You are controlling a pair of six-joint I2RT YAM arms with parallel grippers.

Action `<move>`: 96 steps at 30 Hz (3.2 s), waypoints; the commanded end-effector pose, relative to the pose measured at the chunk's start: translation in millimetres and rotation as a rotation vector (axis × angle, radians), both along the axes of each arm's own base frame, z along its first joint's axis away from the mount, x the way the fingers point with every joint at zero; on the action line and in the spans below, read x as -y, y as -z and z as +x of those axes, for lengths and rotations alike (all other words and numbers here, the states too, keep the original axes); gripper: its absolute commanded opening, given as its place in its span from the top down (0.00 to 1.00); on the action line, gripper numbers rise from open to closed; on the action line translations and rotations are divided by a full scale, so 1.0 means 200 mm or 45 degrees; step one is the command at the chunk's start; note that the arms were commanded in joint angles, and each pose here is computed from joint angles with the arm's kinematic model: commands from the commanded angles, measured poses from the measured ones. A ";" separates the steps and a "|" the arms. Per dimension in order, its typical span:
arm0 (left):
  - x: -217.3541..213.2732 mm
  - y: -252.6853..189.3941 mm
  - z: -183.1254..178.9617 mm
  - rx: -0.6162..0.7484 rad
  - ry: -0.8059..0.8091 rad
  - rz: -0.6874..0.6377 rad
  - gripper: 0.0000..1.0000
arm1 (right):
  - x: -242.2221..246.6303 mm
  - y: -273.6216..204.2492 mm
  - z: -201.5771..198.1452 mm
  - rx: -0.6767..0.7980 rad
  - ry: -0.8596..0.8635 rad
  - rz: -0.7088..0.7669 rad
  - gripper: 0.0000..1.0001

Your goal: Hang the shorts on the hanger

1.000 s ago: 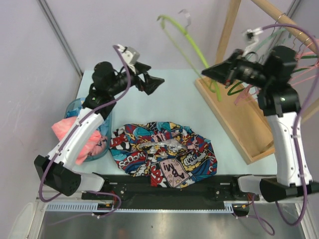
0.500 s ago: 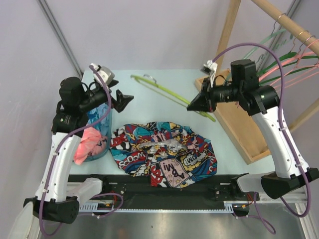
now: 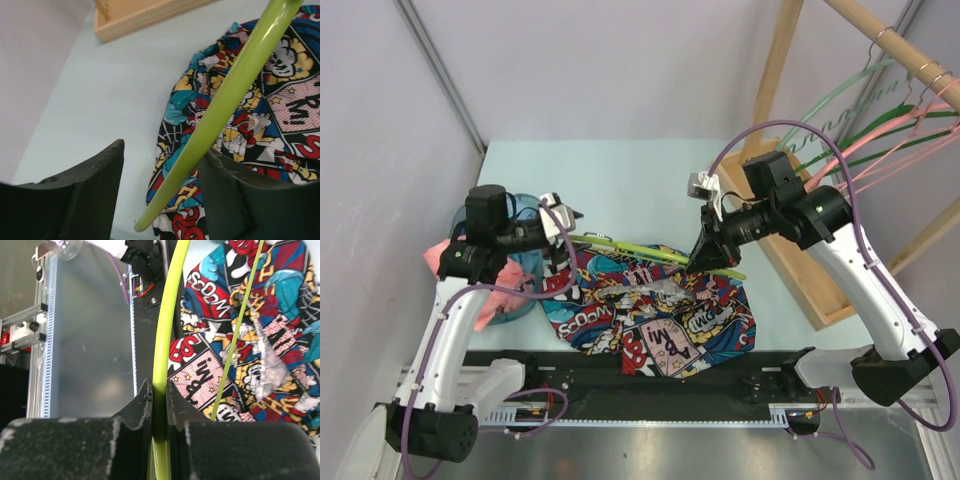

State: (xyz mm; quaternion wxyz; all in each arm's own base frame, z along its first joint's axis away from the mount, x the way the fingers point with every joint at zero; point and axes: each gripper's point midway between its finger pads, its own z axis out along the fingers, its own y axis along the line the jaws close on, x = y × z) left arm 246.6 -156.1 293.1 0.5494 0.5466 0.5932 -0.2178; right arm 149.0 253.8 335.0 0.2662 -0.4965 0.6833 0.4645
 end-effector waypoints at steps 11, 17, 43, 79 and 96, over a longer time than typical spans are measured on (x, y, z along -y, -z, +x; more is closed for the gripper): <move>0.08 0.12 -0.05 -0.074 0.171 -0.022 1.00 | 0.03 0.08 0.13 0.081 0.209 -0.058 0.45; 0.08 0.15 0.00 -0.091 0.111 -0.026 1.00 | 0.06 0.11 0.32 0.025 0.338 -0.217 0.23; 0.21 0.27 0.15 -0.101 -0.038 0.152 1.00 | -0.36 0.17 0.52 0.072 0.048 -0.146 0.46; 0.01 0.66 -0.15 -0.401 0.048 0.291 0.36 | 0.29 0.22 0.26 0.489 0.216 -0.343 1.00; 0.10 1.08 -0.13 -0.607 -0.070 0.475 0.42 | 0.28 0.28 0.20 0.695 0.124 -0.368 1.00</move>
